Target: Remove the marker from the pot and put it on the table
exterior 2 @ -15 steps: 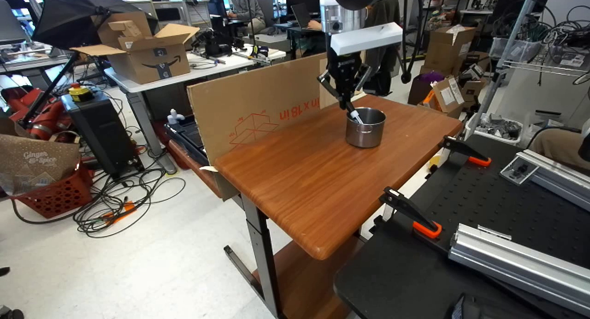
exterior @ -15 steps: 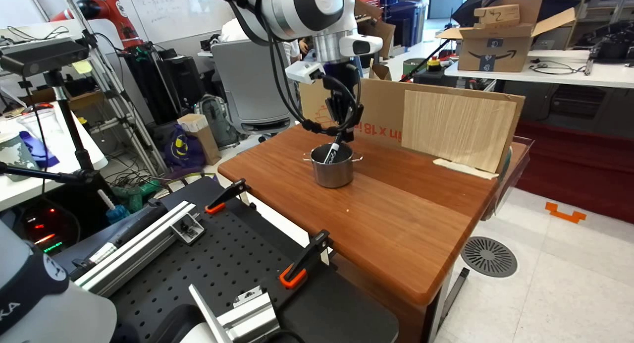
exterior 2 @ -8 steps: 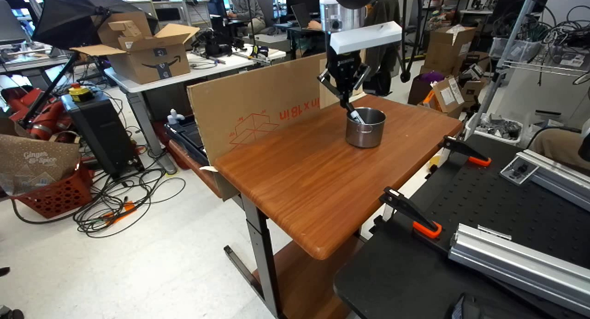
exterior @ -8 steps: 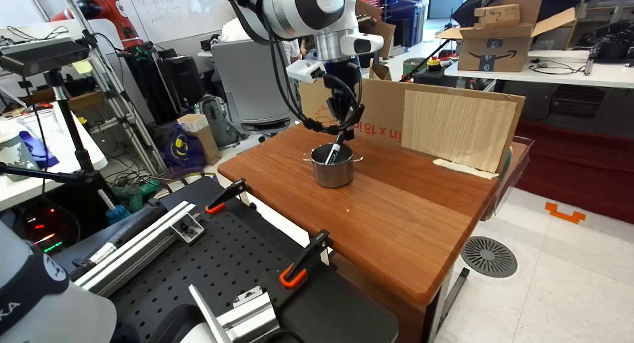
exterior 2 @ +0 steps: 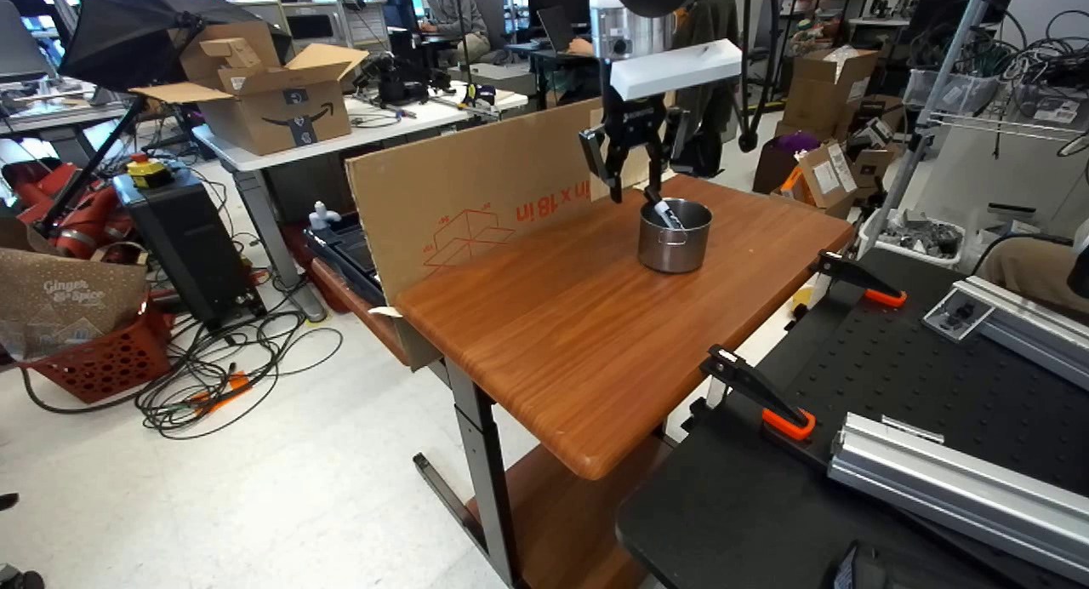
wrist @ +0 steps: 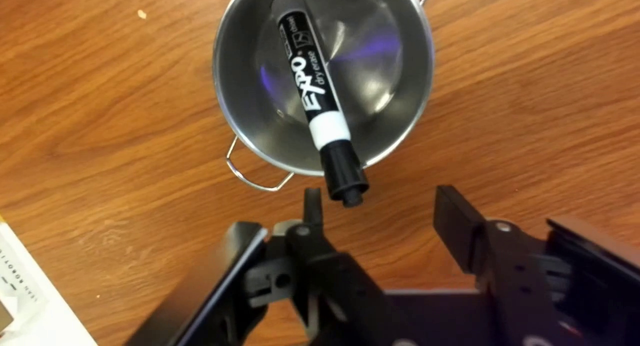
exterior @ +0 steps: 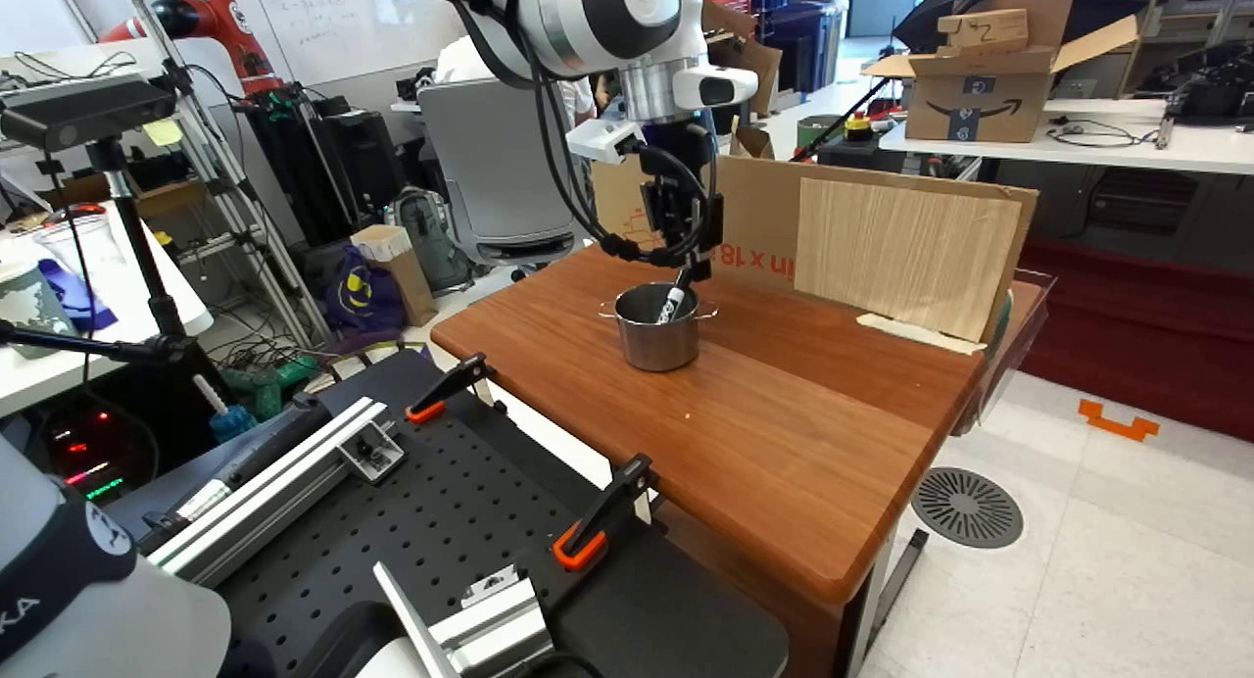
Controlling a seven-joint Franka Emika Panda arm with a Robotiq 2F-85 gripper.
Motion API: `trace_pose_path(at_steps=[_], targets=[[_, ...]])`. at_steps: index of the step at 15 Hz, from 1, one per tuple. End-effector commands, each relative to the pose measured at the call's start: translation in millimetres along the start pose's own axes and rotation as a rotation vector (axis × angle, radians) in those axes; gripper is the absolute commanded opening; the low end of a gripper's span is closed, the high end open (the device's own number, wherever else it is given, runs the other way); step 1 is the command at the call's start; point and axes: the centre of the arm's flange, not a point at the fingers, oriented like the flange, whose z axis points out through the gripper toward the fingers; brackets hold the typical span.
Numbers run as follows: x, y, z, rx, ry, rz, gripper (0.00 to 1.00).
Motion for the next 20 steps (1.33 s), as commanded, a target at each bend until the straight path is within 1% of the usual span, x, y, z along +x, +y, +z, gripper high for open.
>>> trace_pose_path(at_steps=[1,2,3,11,12,13,14,15,17,20], targets=[[-3,-2,-1,-0.011,0.018,-0.043,0.92],[-4,-3,0,-0.011,0.017,-0.051,0.99],[-4,-4,1,-0.012,0.014,-0.059,1.0],[-17,-6,5,-0.02,0.002,-0.188,1.0],[-18,-6,6,-0.02,0.006,-0.195,0.75],[-17,-6,6,-0.027,0.012,-0.202,0.74],[-17,-6,6,-0.03,0.013,-0.208,0.68],[-17,-6,6,-0.031,0.012,-0.212,0.58],[-16,-6,6,-0.035,0.014,-0.217,0.42],[-15,-6,6,-0.044,0.022,-0.222,0.2]])
